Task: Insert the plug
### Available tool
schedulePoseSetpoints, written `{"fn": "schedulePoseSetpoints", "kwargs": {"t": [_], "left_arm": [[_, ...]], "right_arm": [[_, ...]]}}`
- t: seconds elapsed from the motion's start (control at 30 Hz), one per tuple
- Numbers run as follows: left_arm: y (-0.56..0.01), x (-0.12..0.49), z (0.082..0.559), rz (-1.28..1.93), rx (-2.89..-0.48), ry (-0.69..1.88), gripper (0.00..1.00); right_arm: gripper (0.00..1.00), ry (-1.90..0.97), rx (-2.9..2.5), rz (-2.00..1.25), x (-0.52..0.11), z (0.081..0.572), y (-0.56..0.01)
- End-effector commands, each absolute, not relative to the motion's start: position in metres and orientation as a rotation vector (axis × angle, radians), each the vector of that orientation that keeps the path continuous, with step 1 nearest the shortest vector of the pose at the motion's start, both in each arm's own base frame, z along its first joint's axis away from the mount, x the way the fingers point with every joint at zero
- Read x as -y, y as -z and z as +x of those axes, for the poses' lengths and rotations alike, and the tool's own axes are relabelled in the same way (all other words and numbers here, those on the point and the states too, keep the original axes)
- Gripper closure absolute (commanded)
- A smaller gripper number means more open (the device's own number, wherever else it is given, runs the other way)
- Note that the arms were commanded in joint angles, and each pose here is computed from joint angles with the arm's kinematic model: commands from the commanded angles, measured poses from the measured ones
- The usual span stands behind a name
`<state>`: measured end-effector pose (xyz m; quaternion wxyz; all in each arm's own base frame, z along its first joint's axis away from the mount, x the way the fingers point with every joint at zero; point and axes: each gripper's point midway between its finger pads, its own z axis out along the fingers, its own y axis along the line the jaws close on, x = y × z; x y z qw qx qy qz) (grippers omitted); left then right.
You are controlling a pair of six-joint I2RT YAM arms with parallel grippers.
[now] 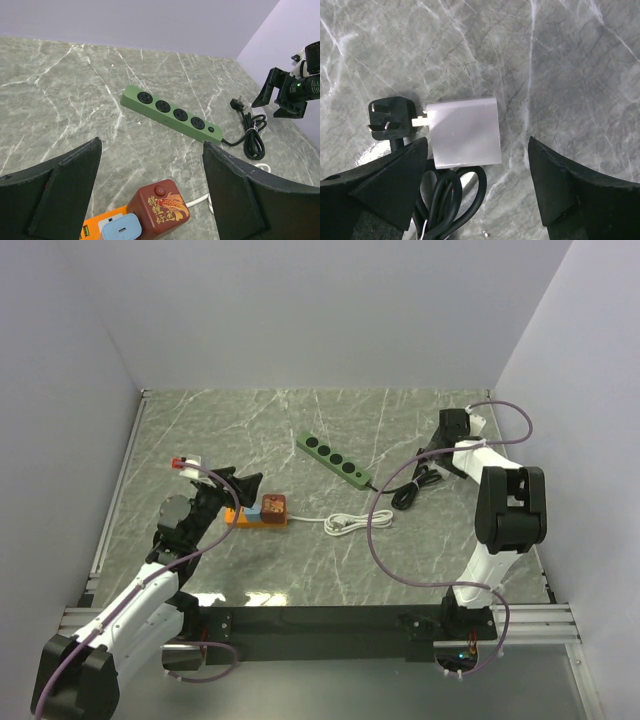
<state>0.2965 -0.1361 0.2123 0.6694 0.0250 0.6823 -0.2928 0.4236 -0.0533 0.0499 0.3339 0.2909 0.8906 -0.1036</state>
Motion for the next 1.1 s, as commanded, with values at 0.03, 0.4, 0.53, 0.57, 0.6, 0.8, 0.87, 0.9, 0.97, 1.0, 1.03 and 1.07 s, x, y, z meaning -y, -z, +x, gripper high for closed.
{"fn": "schedulePoseSetpoints", "kwargs": {"t": [0.03,0.4,0.53,0.57,0.6,0.8,0.87,0.9,0.97,1.0,1.03,1.07], "left_arm": [[-0.223,0.141,0.294,0.077,-1.498,0.690,0.12],[-0.225,0.142,0.292,0.087,-1.492,0.698,0.12],[-0.229,0.154,0.286,0.160,-1.461,0.746,0.12],[-0.230,0.159,0.284,0.185,-1.455,0.756,0.12],[-0.228,0.162,0.285,0.195,-1.462,0.756,0.12],[-0.231,0.192,0.287,0.280,-1.492,0.747,0.13],[-0.239,0.201,0.284,0.293,-1.472,0.783,0.13],[-0.239,0.209,0.282,0.310,-1.470,0.809,0.13],[-0.255,0.218,0.281,0.307,-1.432,0.854,0.13],[-0.256,0.226,0.280,0.316,-1.431,0.877,0.13],[-0.261,0.230,0.279,0.320,-1.422,0.894,0.14],[-0.273,0.239,0.277,0.330,-1.396,0.922,0.14]], "right_arm": [[0.13,0.272,-2.333,0.756,0.057,0.431,-0.054],[0.46,0.294,-2.388,0.713,0.057,0.433,-0.046],[0.96,0.310,-2.339,0.695,0.057,0.429,-0.071],[0.98,0.329,-2.325,0.683,0.058,0.426,-0.078],[0.99,0.316,-2.284,0.674,0.057,0.427,-0.097],[1.00,0.142,-2.170,0.454,-0.004,0.421,-0.180],[1.00,0.017,-2.136,0.362,-0.035,0.419,-0.201],[1.00,-0.109,-2.112,0.299,-0.058,0.414,-0.216],[1.00,-0.279,-2.067,0.188,-0.098,0.409,-0.235],[1.00,-0.347,-2.045,0.146,-0.113,0.402,-0.243],[1.00,-0.456,-2.018,0.077,-0.135,0.397,-0.252],[1.00,-0.525,-2.009,0.031,-0.157,0.389,-0.256]]}}
